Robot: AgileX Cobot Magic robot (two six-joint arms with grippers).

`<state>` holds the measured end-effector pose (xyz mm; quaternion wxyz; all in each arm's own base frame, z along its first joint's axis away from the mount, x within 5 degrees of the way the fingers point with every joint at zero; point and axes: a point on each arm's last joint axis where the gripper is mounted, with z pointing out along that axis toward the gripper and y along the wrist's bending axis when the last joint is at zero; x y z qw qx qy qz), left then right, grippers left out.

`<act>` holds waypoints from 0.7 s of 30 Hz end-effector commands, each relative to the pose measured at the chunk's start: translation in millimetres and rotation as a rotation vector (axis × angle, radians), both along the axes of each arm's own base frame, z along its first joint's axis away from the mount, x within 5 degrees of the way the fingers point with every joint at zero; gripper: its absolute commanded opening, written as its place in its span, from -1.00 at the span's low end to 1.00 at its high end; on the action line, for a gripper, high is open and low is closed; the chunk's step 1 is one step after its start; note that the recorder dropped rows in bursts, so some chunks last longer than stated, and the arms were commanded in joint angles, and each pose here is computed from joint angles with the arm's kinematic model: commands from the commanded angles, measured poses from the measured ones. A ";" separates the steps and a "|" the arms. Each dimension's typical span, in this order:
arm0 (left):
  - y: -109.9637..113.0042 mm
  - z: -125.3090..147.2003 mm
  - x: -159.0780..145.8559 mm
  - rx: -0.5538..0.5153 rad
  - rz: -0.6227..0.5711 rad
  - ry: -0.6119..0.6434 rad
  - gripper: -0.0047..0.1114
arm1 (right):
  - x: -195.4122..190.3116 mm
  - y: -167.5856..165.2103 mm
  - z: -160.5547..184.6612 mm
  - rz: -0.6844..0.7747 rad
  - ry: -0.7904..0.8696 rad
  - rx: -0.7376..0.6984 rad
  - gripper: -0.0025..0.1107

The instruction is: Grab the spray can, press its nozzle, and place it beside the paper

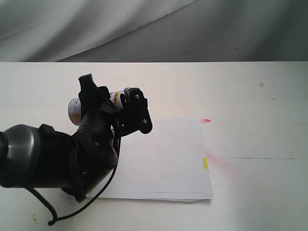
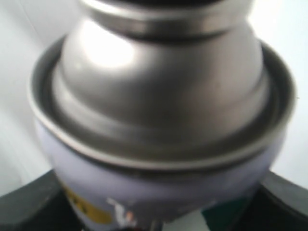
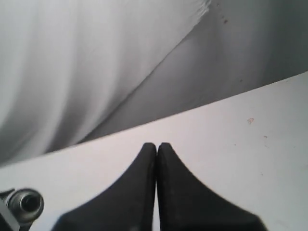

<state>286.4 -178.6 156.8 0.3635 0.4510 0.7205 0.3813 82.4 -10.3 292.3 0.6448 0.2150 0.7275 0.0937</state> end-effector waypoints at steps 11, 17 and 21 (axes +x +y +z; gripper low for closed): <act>-2.3 8.7 2.1 -0.016 0.008 -0.061 -0.92 | 178.0 -9.9 93.4 0.781 0.163 -0.168 -0.96; -2.3 8.7 2.1 -0.016 0.008 -0.061 -0.92 | 236.1 -25.3 55.8 0.883 0.215 -0.086 -0.96; -2.3 8.7 2.1 -0.016 0.008 -0.061 -0.92 | 256.6 -30.8 21.2 0.926 0.276 -0.031 -0.96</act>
